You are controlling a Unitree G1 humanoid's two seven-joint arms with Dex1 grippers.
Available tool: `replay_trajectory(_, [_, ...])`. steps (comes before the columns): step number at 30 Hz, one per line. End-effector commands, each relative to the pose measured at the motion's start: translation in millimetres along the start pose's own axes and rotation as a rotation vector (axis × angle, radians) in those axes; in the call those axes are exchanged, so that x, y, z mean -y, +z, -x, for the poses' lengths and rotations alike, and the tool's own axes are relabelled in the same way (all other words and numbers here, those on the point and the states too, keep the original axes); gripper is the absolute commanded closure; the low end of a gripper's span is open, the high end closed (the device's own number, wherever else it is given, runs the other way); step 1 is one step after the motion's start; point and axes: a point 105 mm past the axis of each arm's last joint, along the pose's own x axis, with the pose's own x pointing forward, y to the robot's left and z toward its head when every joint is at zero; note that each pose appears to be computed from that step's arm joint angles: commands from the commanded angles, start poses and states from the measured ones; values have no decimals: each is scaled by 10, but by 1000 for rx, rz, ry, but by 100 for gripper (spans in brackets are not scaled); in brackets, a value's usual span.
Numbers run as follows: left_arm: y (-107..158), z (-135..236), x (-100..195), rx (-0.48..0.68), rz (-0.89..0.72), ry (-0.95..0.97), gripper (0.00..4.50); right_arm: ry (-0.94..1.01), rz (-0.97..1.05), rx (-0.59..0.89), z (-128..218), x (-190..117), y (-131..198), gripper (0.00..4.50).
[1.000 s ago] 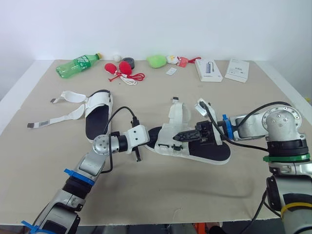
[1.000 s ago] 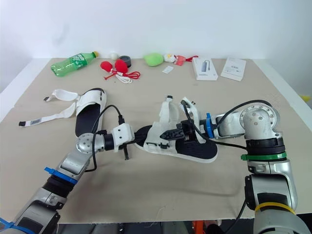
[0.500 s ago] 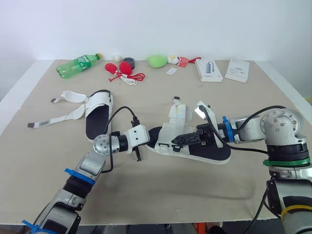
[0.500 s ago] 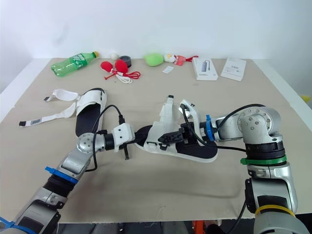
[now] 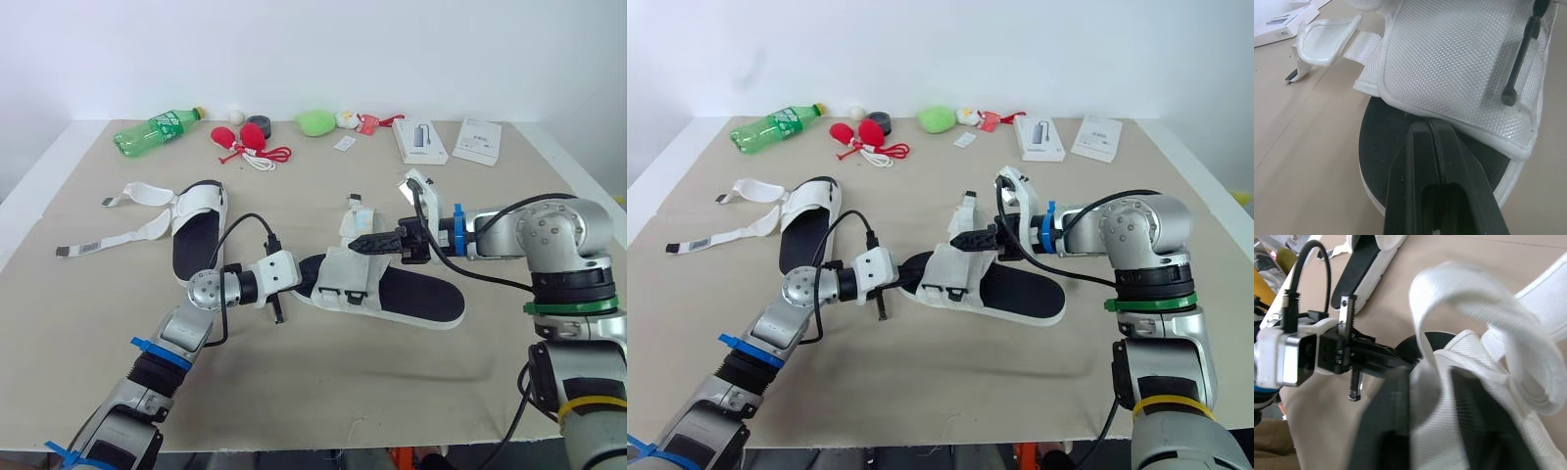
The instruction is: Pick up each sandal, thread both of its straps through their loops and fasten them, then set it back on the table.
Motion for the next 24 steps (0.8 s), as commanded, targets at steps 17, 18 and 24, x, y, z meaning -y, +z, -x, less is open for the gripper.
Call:
replay_trajectory(17, [-123,-45,112,-48,15,-53,450,143,109,-108,126,-375,-469,318])
replay_trajectory(18, [-126,-46,113,-48,15,-54,450,133,150,-93,156,-364,-432,290])
replay_trajectory(24, [-134,-43,102,-51,15,-56,450,290,181,-24,540,-515,-155,187])
